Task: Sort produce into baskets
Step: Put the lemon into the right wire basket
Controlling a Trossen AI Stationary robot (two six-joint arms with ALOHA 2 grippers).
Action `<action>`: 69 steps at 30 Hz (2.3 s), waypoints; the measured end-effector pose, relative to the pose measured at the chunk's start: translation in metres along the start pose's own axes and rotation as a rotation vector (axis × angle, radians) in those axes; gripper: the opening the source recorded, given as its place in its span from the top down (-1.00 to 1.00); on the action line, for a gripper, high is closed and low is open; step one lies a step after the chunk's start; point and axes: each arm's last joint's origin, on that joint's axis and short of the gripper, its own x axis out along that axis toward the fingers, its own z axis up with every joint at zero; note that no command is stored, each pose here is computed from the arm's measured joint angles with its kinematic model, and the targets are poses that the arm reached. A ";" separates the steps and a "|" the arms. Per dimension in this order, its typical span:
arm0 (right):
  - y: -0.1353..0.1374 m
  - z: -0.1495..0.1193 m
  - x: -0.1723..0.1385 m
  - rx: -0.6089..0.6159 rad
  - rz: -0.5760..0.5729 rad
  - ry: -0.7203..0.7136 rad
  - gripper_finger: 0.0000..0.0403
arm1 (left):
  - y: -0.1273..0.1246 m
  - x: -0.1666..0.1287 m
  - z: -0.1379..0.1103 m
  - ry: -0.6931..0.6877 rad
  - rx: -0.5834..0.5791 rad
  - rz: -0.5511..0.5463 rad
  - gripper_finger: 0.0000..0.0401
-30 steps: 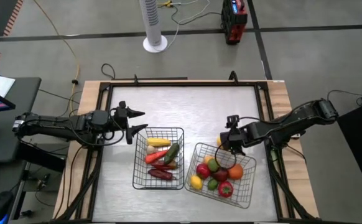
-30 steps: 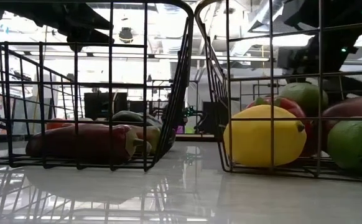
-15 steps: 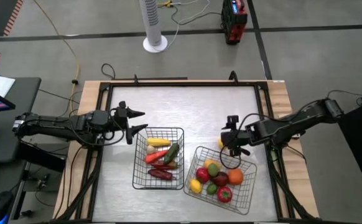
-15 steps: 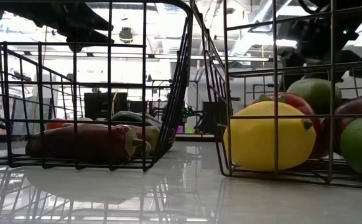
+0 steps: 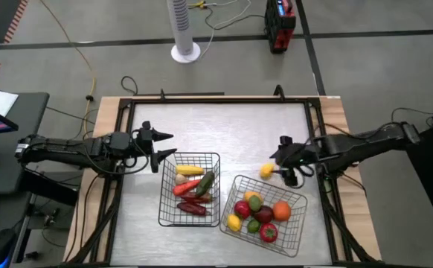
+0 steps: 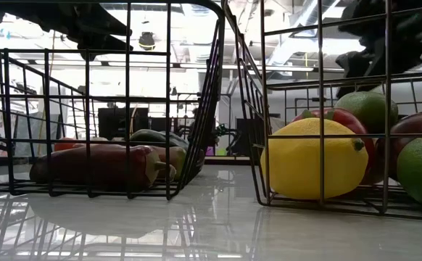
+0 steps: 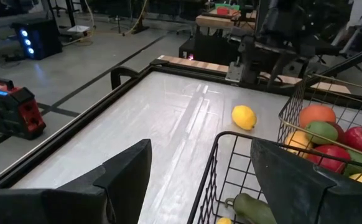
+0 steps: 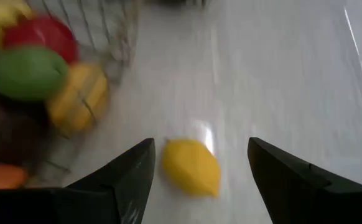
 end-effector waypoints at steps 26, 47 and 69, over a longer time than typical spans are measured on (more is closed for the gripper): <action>-0.004 -0.069 0.053 0.170 0.059 -0.258 -0.42 | -0.005 0.000 0.000 0.022 -0.004 -0.168 -0.31; 0.001 -0.067 0.070 0.231 0.111 -0.205 -0.48 | -0.015 -0.004 -0.005 0.075 0.008 -0.296 -0.31; 0.004 -0.081 0.093 0.093 0.052 -0.017 -0.78 | -0.015 -0.004 -0.005 0.075 -0.007 -0.286 -0.31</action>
